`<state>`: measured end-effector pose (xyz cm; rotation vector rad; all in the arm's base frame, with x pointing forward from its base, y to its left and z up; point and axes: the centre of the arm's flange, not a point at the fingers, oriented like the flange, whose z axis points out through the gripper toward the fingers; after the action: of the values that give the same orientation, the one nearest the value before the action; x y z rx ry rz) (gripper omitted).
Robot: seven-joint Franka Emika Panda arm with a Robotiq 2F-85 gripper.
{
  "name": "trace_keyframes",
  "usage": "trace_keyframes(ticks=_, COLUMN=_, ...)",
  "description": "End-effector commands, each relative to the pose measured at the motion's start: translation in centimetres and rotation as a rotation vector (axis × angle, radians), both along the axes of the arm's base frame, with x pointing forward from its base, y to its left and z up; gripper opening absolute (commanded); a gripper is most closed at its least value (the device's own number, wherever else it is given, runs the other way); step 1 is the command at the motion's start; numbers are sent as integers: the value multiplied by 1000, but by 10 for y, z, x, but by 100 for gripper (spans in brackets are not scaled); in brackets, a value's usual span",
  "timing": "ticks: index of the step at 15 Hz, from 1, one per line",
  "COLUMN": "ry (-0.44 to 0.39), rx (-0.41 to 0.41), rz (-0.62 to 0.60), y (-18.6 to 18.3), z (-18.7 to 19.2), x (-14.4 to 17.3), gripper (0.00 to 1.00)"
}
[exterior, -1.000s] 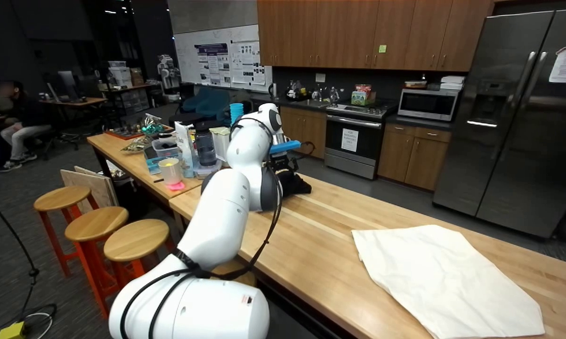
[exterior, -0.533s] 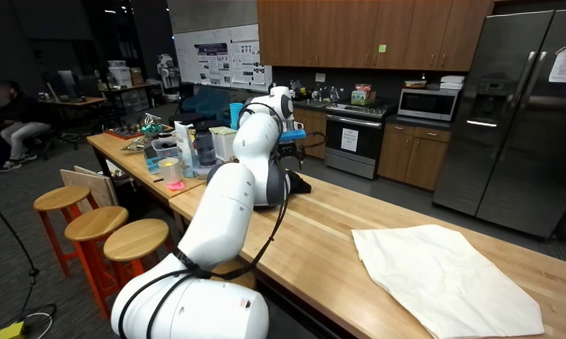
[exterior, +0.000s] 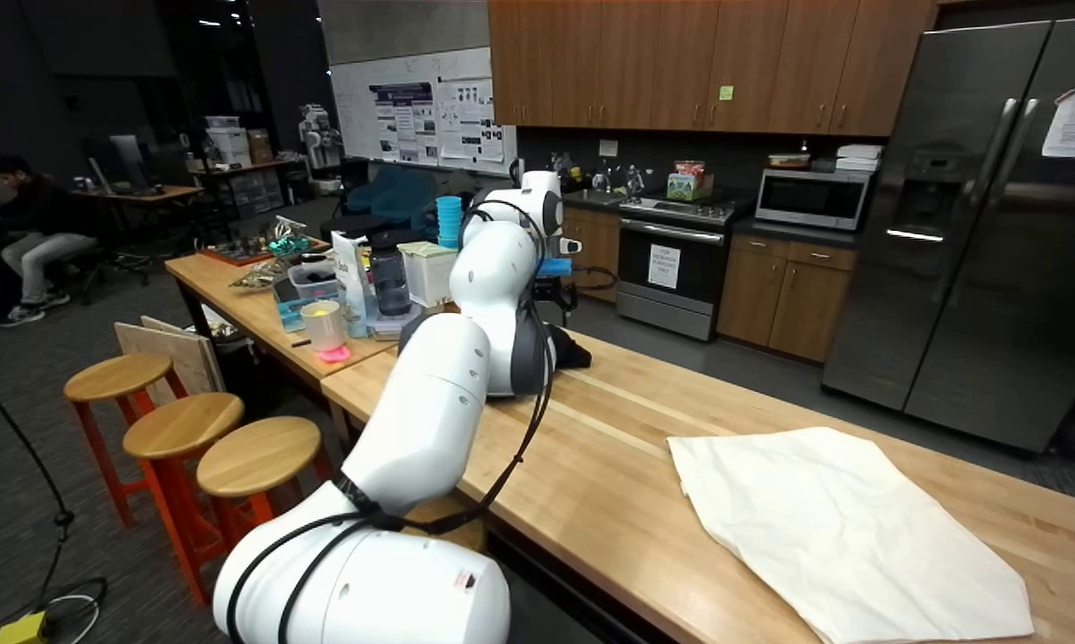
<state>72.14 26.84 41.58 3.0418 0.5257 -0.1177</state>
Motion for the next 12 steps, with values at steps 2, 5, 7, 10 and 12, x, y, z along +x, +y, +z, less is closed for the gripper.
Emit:
trace_keyframes(ticks=2, ry=-50, rx=50, rz=-82, y=-7, z=-40, x=-44, gripper=100)
trace_keyframes(ticks=5, ry=-27, rx=28, rz=-117, y=1, z=-60, x=-42, gripper=100)
trace_keyframes(ticks=7, ry=-11, rx=23, rz=-129, y=5, z=-75, x=-41, gripper=100)
trace_keyframes(ticks=10, ry=19, rx=10, rz=-145, y=9, z=-92, x=-41, gripper=100)
trace_keyframes(ticks=12, ry=34, rx=3, rz=-151, y=13, z=-99, x=-43, gripper=100)
